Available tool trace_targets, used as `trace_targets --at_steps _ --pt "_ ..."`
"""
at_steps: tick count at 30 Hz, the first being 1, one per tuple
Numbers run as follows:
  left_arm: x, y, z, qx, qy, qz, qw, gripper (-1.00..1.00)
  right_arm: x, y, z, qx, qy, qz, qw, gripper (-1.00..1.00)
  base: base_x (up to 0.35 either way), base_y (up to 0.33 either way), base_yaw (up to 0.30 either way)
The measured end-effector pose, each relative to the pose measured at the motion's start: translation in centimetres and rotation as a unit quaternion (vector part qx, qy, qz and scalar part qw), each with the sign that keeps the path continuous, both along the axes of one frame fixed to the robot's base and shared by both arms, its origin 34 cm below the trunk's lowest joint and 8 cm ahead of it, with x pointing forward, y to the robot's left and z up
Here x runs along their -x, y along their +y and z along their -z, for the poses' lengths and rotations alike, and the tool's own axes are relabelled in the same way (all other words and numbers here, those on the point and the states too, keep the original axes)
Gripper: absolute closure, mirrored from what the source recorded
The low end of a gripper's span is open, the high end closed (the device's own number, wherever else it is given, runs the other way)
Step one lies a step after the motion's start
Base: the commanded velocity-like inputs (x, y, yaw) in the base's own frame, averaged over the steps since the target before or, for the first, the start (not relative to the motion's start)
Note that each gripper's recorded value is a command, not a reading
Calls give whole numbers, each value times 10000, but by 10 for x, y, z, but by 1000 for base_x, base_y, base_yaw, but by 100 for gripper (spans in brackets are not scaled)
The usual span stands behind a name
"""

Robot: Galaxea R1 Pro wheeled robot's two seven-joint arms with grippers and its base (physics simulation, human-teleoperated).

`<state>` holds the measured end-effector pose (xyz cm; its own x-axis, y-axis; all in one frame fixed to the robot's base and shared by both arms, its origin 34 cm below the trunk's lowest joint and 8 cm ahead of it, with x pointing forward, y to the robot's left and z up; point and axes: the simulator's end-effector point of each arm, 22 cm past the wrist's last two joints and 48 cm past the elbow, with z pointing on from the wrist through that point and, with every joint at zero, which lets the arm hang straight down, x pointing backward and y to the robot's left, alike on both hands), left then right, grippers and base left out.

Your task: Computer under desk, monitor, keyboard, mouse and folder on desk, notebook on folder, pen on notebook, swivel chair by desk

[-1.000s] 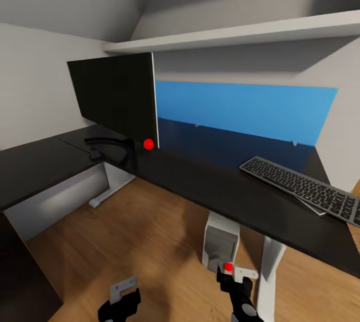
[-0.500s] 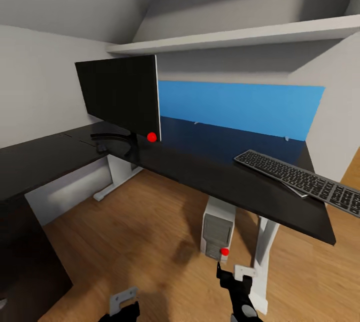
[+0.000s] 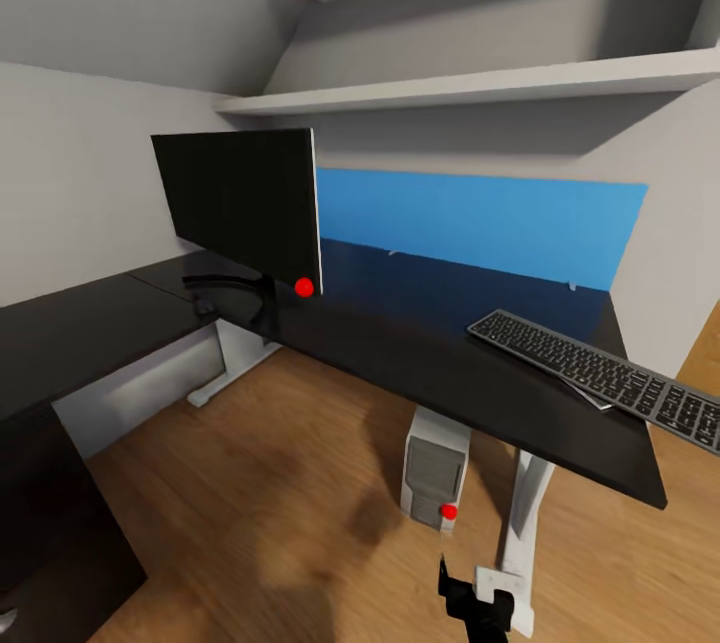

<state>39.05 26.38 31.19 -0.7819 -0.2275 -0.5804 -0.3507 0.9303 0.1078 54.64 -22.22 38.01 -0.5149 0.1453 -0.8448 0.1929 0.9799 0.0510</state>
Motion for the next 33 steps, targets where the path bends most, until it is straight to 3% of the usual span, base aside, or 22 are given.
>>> trace_targets --at_steps 2,7,25,33 --pt "7 4 0 -52 8 -21 10000 -100 5 0 1 6 61 3 10000 -100 0 0 0" --pt "11 14 -11 -215 -390 -130 9989 -100 28 9 4 6 87 6 10000 -100 0 0 137" --pt "25 16 -16 -251 -197 -98 9994 -100 28 10 -9 18 110 -2 9999 -100 -8 -30 277" --pt "25 17 -16 -255 -192 -123 9994 -100 29 20 -9 219 112 -415 9988 -100 -6 -317 280"
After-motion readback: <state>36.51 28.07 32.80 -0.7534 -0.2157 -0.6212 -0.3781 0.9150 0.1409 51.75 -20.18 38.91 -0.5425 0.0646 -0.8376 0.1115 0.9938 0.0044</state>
